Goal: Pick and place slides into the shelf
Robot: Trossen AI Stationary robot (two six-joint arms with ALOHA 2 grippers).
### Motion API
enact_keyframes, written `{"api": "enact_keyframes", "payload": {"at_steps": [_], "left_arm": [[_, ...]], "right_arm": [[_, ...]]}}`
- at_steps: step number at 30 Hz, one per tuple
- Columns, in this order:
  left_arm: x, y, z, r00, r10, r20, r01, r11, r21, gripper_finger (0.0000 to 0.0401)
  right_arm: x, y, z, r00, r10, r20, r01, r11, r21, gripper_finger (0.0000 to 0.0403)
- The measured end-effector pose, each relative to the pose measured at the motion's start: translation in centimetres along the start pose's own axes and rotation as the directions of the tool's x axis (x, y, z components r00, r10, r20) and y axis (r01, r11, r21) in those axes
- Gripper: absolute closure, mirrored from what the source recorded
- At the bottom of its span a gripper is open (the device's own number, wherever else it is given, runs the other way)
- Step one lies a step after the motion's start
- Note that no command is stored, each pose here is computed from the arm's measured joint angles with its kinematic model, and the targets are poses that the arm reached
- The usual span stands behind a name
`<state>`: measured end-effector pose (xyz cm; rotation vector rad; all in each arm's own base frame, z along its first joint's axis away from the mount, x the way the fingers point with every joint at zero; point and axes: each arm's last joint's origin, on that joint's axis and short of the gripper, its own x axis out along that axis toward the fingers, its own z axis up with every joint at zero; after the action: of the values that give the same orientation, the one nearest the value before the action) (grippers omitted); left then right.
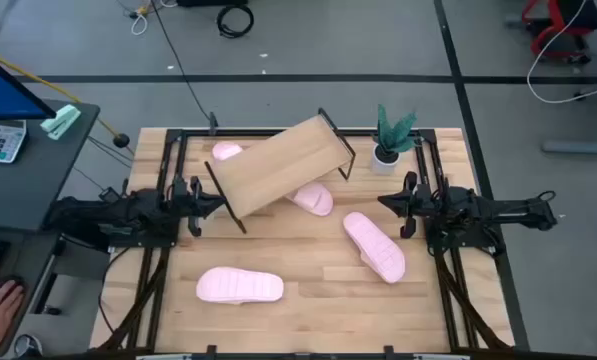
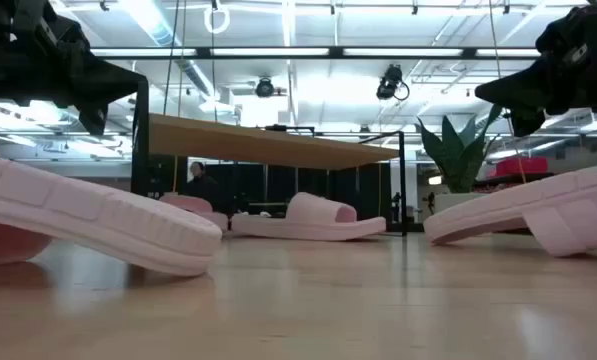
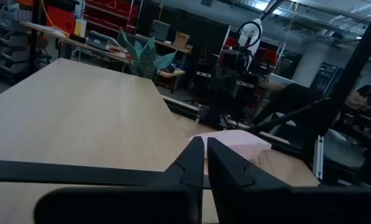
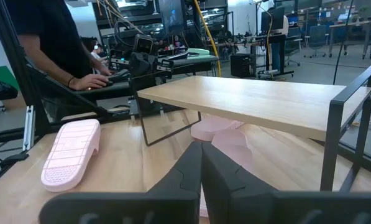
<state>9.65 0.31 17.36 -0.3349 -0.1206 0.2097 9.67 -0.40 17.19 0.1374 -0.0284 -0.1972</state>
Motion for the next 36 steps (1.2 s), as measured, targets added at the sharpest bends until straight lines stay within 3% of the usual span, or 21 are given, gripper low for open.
{"api": "enact_keyframes", "payload": {"at_steps": [36], "left_arm": [[0.0,0.0,-0.01,1.0,0.0,-0.001,0.0,1.0,0.0,0.0372]], "right_arm": [[0.0,0.0,0.0,1.0,0.0,0.0,0.0,1.0,0.0,0.0389]]}}
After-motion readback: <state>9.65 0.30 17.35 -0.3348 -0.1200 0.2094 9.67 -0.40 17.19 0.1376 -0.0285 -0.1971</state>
